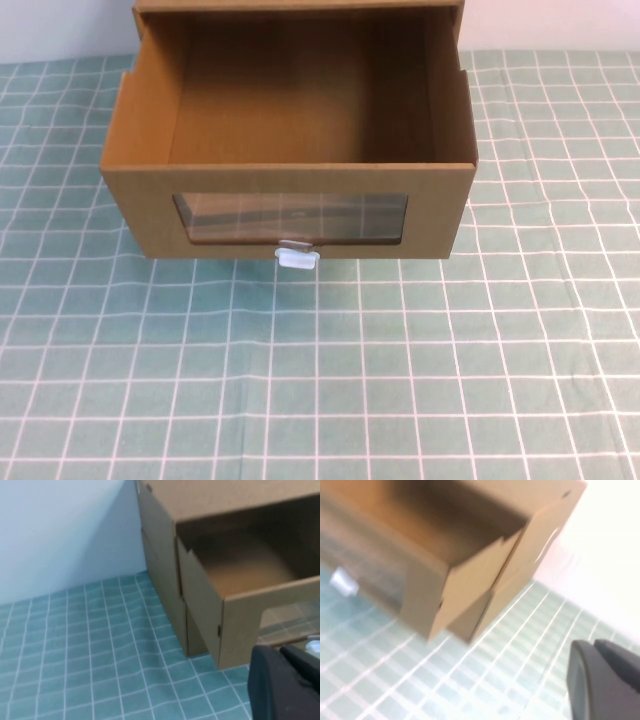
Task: Open the shoe box
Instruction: 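Pull the top drawer of the cardboard box fully open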
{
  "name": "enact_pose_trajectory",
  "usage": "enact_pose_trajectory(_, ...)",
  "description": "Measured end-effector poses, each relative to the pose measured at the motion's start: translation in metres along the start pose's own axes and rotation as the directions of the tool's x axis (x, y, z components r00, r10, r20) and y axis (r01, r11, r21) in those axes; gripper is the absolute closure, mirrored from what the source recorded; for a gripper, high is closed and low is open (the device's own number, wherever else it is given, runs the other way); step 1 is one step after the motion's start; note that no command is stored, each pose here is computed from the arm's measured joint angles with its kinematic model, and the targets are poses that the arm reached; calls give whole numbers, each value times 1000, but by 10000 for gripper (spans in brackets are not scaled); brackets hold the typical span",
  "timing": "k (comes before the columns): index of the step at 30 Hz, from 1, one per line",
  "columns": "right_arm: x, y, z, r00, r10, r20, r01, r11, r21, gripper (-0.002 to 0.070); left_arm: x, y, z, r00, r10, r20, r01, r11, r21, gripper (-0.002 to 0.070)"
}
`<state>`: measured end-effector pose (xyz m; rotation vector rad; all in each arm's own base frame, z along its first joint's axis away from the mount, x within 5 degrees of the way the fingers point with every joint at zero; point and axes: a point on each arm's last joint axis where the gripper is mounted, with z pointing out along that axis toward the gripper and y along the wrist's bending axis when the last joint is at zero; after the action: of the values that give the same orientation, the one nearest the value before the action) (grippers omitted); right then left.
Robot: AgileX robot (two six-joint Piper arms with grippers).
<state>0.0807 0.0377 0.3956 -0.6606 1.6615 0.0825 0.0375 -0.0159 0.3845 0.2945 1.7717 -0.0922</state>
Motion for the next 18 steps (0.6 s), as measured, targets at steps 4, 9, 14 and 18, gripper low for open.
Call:
enact_pose_trajectory(4, 46, 8, -1, 999, -29, -20, 28, 999, -32, 689, 44, 0, 22, 999, -40, 24, 41, 999, -30, 680)
enact_pose_trajectory(9, 69, 8, -5, 999, -36, -8, 36, 999, -30, 689, 86, 3, 51, 996, -60, 71, 66, 995, -80, 680)
enact_pose_trajectory(14, 73, 10, -6, 1000, -13, -17, 12, 998, -57, 689, 119, 1, 64, 997, -75, 20, 77, 993, -89, 680)
enact_pose_trajectory(18, 73, 11, -6, 1000, -7, -23, 6, 998, -69, 690, 147, -1, 71, 994, -89, -64, 83, 993, -84, 680)
